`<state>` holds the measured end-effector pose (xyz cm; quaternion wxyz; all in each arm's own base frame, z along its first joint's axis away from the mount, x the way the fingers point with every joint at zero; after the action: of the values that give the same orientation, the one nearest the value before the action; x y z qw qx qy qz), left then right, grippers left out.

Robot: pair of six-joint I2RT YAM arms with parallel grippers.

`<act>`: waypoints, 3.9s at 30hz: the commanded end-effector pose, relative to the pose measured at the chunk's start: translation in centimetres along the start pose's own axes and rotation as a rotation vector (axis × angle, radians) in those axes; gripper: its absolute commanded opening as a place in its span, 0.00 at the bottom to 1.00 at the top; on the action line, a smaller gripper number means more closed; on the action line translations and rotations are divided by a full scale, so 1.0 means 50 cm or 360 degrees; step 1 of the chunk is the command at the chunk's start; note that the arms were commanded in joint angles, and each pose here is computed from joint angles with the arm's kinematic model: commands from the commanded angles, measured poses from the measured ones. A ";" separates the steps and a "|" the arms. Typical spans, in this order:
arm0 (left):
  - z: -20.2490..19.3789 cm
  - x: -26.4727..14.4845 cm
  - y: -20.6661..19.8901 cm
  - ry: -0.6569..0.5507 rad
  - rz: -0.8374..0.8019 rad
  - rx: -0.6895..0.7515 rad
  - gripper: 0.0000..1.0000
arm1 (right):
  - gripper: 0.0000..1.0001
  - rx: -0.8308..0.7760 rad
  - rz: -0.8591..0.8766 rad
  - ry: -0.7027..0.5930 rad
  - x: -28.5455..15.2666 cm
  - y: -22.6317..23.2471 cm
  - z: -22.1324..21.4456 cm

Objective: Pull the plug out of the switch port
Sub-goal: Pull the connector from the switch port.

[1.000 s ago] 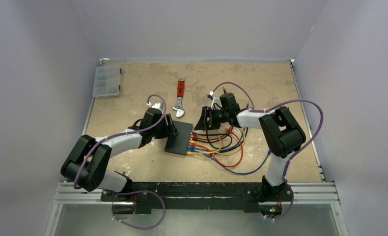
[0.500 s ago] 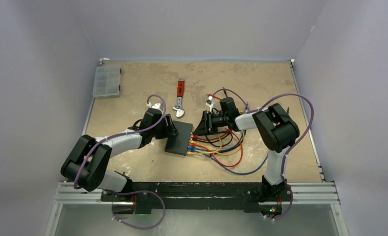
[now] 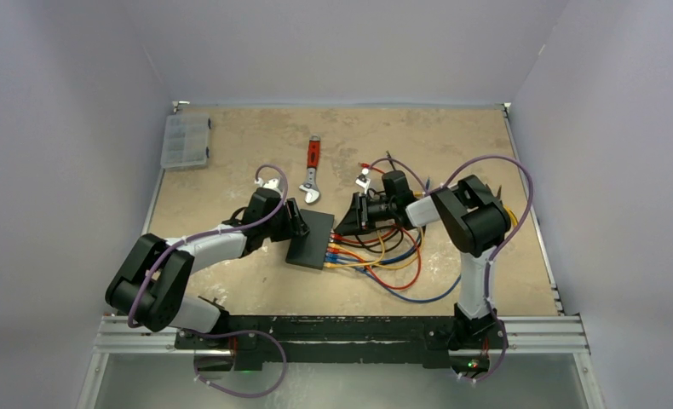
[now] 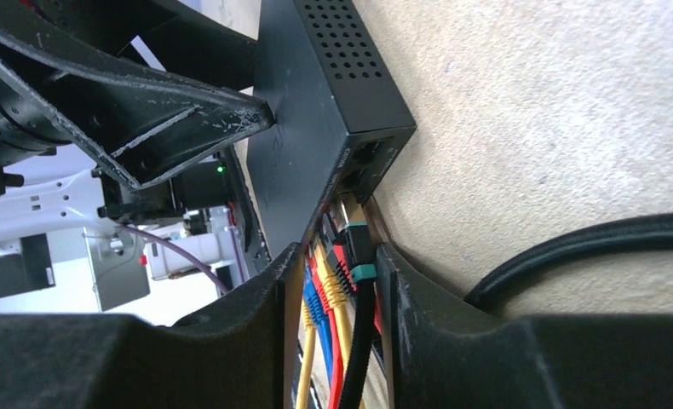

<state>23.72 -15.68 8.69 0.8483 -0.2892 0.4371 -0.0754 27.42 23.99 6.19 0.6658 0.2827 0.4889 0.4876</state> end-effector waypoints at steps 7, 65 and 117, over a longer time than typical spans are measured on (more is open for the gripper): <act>-0.003 0.000 0.005 0.0017 -0.0003 -0.0009 0.51 | 0.35 0.0101 0.0008 0.0030 0.015 -0.038 -0.020; 0.000 -0.010 -0.011 0.0043 -0.0090 0.0038 0.51 | 0.21 0.0161 0.0063 0.0056 0.093 -0.102 0.004; -0.091 0.000 -0.035 0.0041 0.0723 0.0910 0.69 | 0.00 -0.0077 -0.0304 0.0124 0.061 -0.106 0.005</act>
<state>21.48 -21.37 10.08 0.9056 -0.0021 0.4201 -0.0586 30.12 26.04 4.64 0.6319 0.2654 0.5048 0.5249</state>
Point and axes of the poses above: each gripper's point midway between its finger pads, its own x axis out along the fingers, its own y axis along the line the jaws close on, z = x × y, the point moved 8 cm from there along -x, back along the fingers, and after that the axes turned 9 degrees about -x, right-handed, at the moved point
